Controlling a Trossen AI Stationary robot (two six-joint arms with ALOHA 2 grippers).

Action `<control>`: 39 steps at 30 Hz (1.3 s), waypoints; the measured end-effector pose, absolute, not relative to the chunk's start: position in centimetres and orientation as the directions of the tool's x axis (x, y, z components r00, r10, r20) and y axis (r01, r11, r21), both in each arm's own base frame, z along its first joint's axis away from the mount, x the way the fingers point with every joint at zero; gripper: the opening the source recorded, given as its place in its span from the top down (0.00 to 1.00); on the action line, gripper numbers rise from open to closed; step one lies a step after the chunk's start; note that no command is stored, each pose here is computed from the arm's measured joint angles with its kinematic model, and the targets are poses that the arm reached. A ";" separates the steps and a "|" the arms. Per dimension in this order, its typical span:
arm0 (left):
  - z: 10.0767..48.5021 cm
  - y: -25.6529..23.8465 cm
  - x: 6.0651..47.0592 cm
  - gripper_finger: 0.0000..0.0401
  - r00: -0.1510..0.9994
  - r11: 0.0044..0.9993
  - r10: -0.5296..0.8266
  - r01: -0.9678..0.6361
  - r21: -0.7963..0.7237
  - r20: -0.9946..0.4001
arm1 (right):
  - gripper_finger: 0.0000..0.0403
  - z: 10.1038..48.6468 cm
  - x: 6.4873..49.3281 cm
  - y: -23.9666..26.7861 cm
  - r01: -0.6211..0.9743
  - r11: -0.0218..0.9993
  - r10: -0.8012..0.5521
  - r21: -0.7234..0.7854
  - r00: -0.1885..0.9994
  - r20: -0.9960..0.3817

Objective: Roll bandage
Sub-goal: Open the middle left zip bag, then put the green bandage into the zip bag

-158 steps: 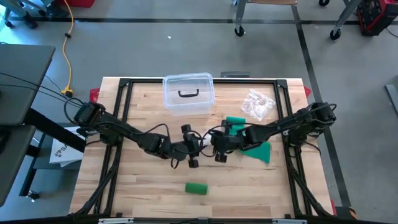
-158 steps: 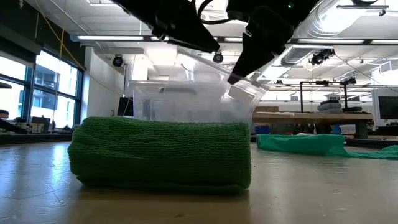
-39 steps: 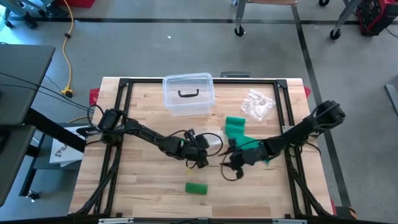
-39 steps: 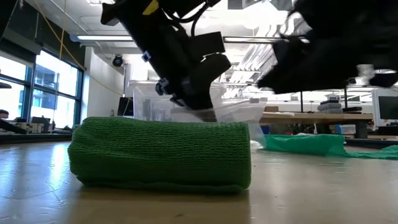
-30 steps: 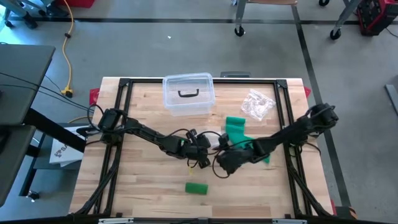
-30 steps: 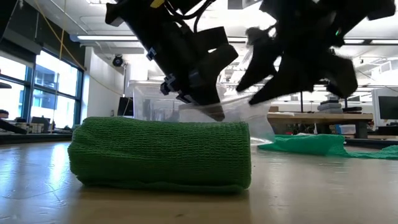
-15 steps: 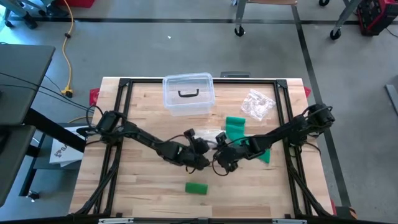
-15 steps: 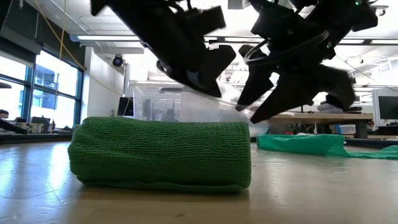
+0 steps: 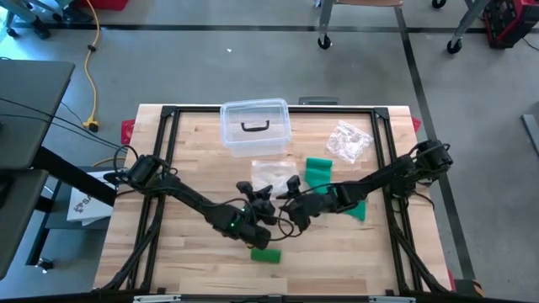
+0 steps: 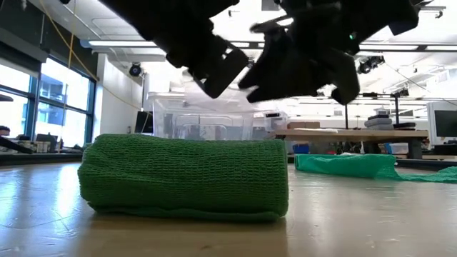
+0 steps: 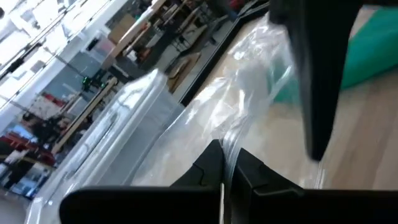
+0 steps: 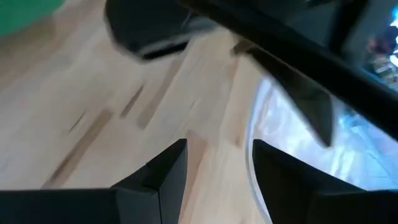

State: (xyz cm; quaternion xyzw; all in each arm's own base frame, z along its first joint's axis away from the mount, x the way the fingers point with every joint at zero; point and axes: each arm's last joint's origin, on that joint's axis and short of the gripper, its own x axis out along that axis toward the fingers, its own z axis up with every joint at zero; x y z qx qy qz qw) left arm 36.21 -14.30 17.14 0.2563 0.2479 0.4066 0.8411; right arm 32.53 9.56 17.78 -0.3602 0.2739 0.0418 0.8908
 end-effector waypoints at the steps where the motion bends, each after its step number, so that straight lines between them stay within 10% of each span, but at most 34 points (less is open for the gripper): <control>1: 17.0 -14.2 36.0 1.00 0.536 0.530 0.818 -0.563 0.634 -0.208 | 0.57 17.9 32.6 9.6 -0.265 0.744 -0.121 -0.614 0.849 -0.514; 10: 15.5 -11.6 32.7 1.00 0.375 0.533 0.846 -0.590 0.606 -0.379 | 0.57 17.1 31.7 10.4 -0.168 0.896 -0.126 -0.412 0.793 -0.596; 25: 14.9 -12.8 30.5 1.00 0.239 0.576 0.744 -0.703 0.417 -0.624 | 0.35 14.9 31.3 18.2 -0.376 0.907 0.419 0.189 0.763 -0.491; 39: 12.8 -17.6 30.9 1.00 0.410 0.643 0.609 -0.756 0.121 -0.679 | 0.24 12.6 33.5 24.5 -0.054 0.998 0.062 0.031 0.795 -0.604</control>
